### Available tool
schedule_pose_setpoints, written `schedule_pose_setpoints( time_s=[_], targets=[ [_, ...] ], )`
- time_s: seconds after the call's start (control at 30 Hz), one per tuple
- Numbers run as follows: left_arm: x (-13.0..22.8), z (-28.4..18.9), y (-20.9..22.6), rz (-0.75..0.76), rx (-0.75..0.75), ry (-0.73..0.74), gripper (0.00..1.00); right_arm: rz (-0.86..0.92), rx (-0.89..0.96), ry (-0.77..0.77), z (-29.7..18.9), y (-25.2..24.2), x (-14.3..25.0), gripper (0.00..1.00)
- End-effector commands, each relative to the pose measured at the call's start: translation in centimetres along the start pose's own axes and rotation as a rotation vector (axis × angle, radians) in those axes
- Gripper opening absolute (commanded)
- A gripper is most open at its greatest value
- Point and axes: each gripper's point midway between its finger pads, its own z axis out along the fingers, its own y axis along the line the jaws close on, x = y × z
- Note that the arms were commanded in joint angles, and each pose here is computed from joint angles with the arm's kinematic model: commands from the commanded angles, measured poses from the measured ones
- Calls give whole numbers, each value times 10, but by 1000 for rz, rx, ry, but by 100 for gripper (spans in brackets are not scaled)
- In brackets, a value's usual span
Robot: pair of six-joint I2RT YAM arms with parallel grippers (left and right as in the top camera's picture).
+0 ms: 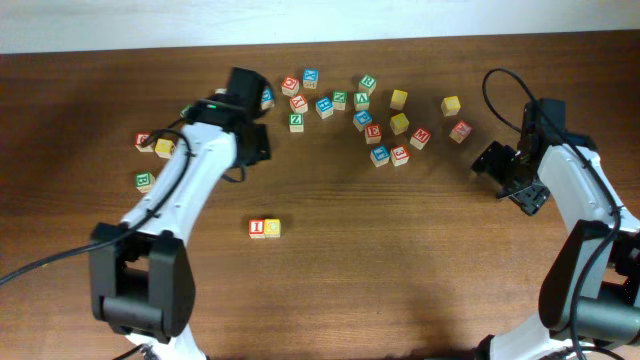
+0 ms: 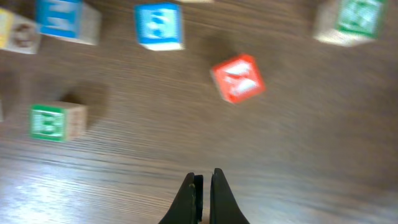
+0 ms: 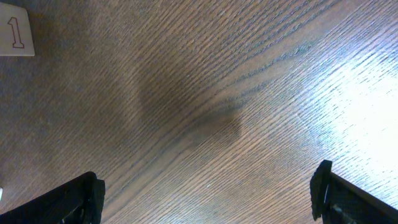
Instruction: Spell out ICRA
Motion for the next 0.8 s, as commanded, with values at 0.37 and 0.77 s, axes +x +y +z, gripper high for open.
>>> schedule_pose_setpoints(
  time_s=[0.37, 0.77],
  targets=[
    [-15, 16, 153, -338, -128, 54, 99, 3, -12, -33, -10, 3, -7, 98],
    [-15, 16, 154, -342, -128, 54, 99, 3, -12, -33, -10, 3, -7, 98]
  ],
)
